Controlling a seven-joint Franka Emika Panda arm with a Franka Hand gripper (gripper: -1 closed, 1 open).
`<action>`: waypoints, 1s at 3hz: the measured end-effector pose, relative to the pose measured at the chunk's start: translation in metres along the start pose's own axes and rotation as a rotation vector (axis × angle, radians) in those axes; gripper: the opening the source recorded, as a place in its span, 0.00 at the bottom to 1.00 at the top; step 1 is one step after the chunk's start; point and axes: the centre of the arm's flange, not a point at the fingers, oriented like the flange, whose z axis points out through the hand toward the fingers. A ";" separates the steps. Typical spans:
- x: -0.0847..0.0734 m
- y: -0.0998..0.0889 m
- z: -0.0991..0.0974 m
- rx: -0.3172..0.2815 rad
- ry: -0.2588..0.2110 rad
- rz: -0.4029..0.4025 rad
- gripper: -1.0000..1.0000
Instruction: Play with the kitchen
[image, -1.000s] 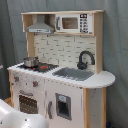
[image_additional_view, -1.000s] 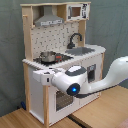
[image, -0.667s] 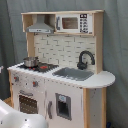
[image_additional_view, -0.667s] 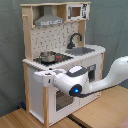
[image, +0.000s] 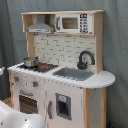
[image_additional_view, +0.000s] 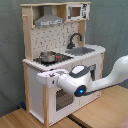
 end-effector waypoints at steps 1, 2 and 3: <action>-0.007 -0.010 0.000 -0.020 0.010 -0.009 1.00; -0.015 -0.022 0.001 -0.045 0.019 -0.019 1.00; -0.025 -0.035 0.002 -0.068 0.027 -0.029 1.00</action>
